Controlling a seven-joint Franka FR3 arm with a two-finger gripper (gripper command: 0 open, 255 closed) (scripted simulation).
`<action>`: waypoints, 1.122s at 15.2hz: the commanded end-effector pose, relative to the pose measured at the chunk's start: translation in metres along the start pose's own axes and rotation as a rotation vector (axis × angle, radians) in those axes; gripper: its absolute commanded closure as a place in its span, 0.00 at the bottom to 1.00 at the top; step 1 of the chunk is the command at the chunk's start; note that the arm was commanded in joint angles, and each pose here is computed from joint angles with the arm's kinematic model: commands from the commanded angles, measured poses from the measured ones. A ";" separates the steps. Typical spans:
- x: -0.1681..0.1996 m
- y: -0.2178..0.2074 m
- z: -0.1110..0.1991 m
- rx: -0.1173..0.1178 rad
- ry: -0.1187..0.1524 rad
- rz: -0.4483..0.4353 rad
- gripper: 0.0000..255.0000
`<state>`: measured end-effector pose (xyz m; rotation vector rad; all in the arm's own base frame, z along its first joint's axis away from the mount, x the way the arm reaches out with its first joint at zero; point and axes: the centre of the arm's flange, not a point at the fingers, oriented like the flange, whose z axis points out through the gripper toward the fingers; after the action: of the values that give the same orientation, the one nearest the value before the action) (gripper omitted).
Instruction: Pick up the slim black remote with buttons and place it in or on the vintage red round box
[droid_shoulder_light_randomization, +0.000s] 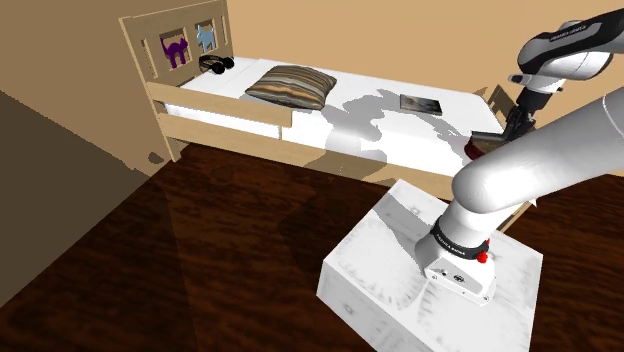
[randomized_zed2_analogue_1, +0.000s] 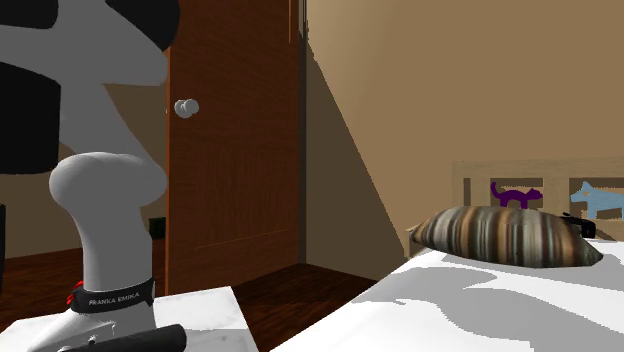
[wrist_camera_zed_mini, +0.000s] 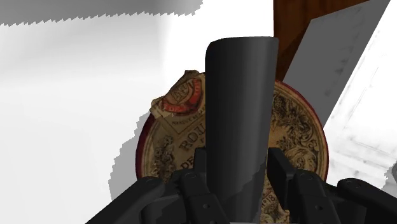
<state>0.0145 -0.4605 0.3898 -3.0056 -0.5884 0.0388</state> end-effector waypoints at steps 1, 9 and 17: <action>0.001 0.001 0.010 -0.001 0.000 0.000 1.00; 0.001 0.002 0.022 -0.001 0.000 0.000 1.00; 0.001 0.002 0.022 -0.001 0.000 0.000 0.00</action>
<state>0.0149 -0.4605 0.3677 -3.0065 -0.5885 0.0386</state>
